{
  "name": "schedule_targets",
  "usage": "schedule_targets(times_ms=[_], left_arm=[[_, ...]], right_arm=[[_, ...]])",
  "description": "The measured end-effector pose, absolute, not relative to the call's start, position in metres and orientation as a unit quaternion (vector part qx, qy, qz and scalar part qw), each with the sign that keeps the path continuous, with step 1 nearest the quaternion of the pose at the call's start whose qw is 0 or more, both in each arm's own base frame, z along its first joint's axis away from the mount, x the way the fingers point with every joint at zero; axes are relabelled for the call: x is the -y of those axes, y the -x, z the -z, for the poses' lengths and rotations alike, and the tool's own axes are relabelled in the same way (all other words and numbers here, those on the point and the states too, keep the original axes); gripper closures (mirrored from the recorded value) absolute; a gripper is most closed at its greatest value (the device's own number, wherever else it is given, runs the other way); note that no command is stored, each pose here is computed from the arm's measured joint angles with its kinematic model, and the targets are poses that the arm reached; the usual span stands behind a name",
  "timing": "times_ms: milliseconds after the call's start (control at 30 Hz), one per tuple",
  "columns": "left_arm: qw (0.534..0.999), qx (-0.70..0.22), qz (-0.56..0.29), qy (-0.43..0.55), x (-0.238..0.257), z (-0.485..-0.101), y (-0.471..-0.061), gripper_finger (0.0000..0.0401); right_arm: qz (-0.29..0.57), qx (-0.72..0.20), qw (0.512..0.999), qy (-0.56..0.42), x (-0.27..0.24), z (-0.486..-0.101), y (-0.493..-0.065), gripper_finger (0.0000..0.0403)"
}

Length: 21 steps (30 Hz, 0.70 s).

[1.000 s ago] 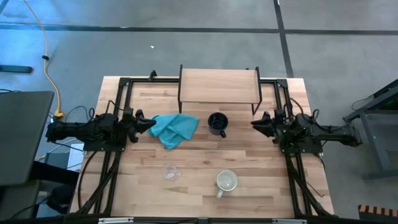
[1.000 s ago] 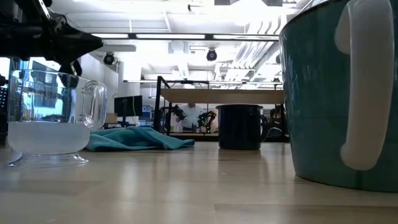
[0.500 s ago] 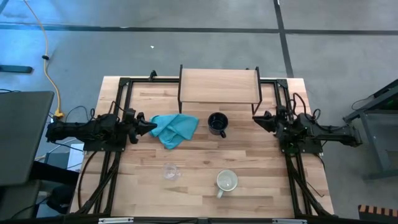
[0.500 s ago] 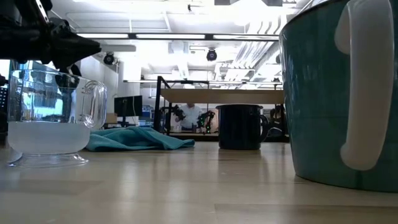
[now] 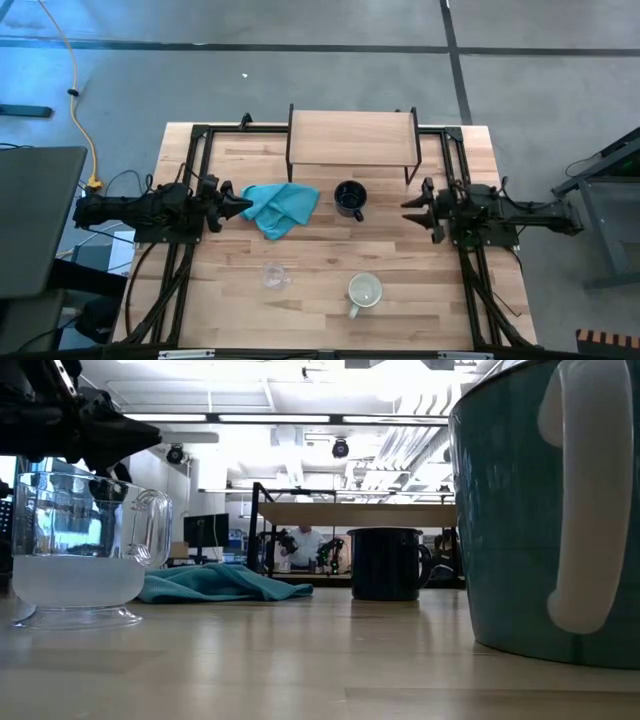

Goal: Stack small to large cups/mugs on shelf
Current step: Put the transparent mug on the shelf

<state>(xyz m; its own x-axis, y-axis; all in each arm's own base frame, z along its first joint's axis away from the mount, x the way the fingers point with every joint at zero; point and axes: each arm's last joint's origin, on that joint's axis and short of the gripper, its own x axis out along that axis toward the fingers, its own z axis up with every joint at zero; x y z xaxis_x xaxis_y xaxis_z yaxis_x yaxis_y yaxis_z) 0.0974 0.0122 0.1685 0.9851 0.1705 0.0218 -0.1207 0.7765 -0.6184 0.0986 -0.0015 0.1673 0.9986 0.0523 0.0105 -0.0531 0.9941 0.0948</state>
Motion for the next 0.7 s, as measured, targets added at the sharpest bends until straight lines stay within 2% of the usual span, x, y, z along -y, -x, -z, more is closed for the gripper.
schedule_targets(times_ms=[167, 267, 433, 700], left_arm=[[0.943, 0.057, -0.064, 0.322, -0.012, -0.173, -0.098, 0.0375], [0.945, 0.066, -0.024, 0.320, -0.010, -0.178, -0.099, 0.0375], [0.949, 0.023, 0.031, 0.312, -0.004, -0.192, -0.105, 0.0375], [0.966, -0.074, 0.072, 0.238, 0.015, -0.224, -0.138, 0.0375]], right_arm=[[-0.017, 0.001, 0.996, -0.083, 0.002, -0.167, -0.099, 0.0269], [-0.010, -0.001, 0.995, -0.102, 0.003, -0.166, -0.099, 0.0269], [0.014, 0.000, 0.994, -0.106, 0.004, -0.166, -0.099, 0.0269], [0.035, 0.004, 0.993, -0.113, 0.005, -0.167, -0.099, 0.0269]])
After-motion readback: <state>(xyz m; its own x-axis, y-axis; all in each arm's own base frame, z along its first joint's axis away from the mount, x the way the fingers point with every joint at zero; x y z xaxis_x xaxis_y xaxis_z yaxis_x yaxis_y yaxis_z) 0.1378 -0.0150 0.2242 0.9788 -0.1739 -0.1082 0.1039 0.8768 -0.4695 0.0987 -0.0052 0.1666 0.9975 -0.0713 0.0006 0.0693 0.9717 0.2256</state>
